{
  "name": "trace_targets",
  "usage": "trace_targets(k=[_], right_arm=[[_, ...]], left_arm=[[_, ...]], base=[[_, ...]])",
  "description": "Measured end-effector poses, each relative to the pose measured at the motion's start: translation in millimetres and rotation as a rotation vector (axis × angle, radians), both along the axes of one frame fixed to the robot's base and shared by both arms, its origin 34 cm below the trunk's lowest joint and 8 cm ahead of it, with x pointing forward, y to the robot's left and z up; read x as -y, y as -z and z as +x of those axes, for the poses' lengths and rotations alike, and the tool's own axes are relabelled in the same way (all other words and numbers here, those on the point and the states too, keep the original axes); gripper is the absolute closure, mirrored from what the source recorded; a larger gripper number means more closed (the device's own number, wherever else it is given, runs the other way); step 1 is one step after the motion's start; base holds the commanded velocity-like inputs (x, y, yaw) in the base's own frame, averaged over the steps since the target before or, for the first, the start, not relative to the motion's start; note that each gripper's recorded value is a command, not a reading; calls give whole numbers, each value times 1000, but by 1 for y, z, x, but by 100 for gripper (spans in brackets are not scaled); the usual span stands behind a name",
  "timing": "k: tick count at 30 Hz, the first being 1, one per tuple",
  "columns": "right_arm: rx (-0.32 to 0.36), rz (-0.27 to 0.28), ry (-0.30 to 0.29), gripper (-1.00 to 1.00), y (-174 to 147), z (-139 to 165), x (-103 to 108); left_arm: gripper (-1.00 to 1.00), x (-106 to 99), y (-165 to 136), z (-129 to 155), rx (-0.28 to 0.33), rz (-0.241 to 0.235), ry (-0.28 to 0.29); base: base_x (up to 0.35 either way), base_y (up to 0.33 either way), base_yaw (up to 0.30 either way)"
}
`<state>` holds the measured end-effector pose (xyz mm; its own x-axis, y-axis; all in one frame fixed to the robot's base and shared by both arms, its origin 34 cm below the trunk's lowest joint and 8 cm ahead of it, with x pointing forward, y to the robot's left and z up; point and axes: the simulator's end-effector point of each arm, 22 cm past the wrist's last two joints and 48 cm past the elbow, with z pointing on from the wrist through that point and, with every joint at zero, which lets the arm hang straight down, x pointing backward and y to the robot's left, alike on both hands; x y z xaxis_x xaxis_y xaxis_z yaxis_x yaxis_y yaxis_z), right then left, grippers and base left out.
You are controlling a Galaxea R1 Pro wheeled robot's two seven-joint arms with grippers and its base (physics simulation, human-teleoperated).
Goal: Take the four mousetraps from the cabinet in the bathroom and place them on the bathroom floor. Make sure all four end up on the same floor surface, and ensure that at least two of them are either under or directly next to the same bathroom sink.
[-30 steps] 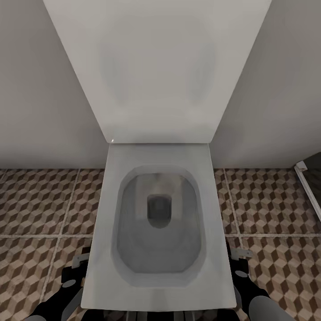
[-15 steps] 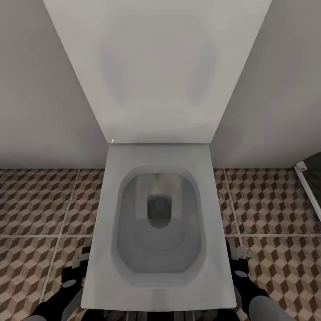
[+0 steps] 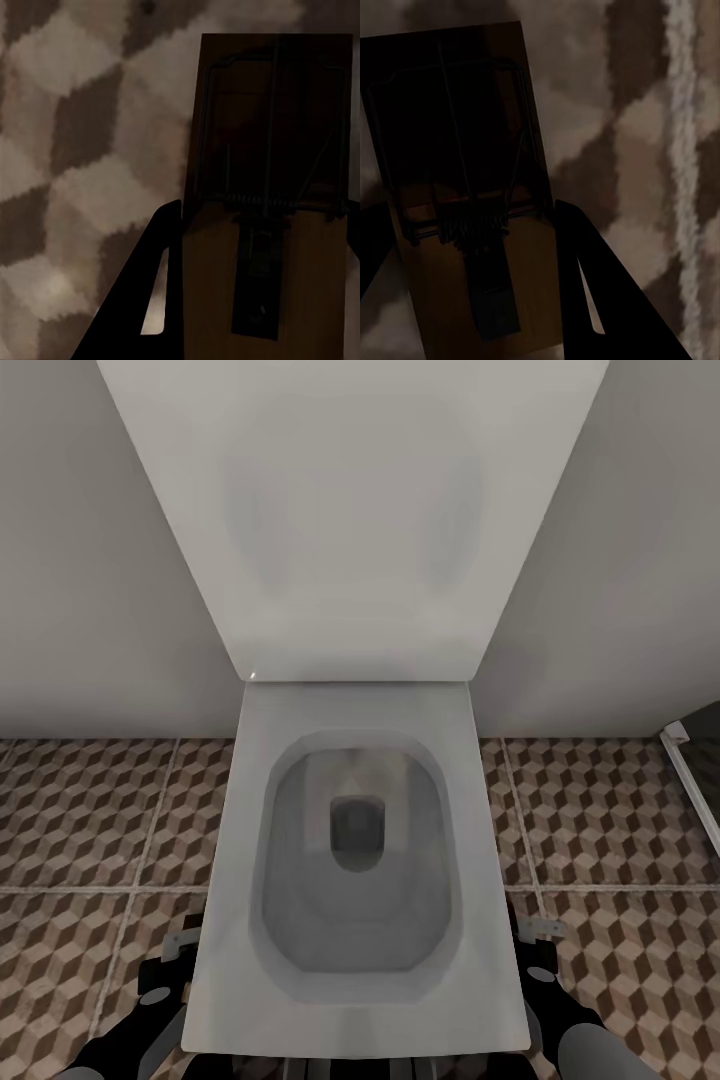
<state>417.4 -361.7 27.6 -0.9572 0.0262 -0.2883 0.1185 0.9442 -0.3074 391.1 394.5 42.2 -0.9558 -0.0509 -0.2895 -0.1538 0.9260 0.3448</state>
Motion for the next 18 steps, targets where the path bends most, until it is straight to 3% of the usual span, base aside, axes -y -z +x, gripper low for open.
trace_targets(k=[11, 12, 18], right_arm=[[0, 0, -2, 100, 0, 0, 0], [0, 0, -2, -100, 0, 0, 0], [-3, 0, -5, -100, 1, 0, -2]], left_arm=[[100, 0, 0, 0, 0, 0, -1], [100, 0, 0, 0, 0, 0, -1], [100, 0, 0, 0, 1, 0, 0]], base=[[0, 0, 0], [0, 0, 0], [0, 0, 0]])
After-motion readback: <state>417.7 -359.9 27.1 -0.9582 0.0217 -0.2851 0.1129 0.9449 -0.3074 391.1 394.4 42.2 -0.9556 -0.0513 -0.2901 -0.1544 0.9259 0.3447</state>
